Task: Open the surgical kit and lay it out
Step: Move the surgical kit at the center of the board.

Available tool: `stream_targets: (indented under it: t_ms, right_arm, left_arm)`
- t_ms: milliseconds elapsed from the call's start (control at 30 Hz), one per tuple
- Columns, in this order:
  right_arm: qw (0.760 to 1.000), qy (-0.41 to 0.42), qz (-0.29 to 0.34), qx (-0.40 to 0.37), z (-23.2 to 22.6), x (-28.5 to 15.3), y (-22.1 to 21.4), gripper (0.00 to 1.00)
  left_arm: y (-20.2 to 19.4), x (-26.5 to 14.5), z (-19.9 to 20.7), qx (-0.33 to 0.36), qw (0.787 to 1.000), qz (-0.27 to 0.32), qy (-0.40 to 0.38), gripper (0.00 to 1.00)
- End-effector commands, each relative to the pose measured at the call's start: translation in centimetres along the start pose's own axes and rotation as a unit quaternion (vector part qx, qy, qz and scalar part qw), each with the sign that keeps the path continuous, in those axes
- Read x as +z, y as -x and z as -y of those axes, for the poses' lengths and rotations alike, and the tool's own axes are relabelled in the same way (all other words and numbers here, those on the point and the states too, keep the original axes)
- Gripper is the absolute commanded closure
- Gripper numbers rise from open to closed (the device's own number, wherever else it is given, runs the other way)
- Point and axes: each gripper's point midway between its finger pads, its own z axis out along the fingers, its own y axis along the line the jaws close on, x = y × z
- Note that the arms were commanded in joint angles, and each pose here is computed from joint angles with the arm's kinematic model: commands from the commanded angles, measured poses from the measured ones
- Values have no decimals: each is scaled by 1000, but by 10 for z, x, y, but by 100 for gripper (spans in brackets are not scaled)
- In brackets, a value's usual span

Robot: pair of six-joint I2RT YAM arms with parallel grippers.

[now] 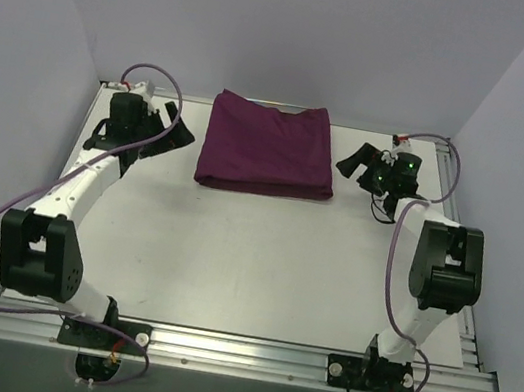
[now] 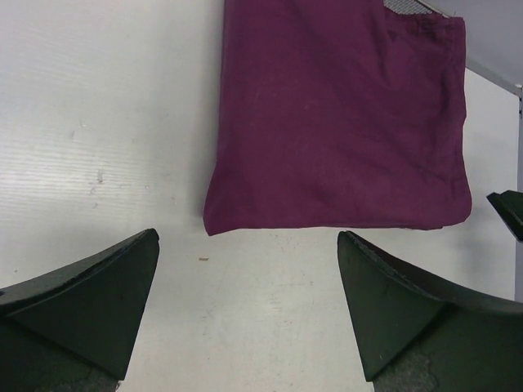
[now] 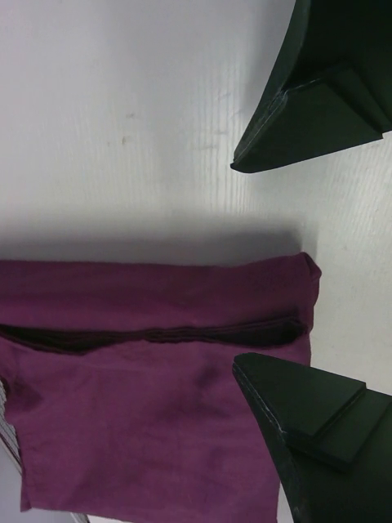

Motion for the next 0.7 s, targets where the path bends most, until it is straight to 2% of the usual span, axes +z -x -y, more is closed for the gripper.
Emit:
stream_targets:
  t_ms: [0, 100, 467, 533, 667]
  right_arm:
    - [995, 104, 1, -1, -44, 13, 19, 1]
    - [995, 102, -5, -5, -44, 26, 17, 2]
    - [992, 115, -40, -14, -55, 71, 3, 8]
    - [992, 116, -45, -14, -57, 80, -1, 10]
    - [991, 118, -54, -15, -61, 90, -6, 13]
  left_arm:
    - [8, 20, 17, 9, 999, -15, -50, 0]
    - [2, 45, 18, 5, 997, -42, -66, 0]
    - [-13, 123, 19, -25, 990, -78, -114, 0]
    - [-14, 136, 17, -26, 990, -84, -110, 5]
    - [-22, 156, 11, -28, 990, -99, -101, 9]
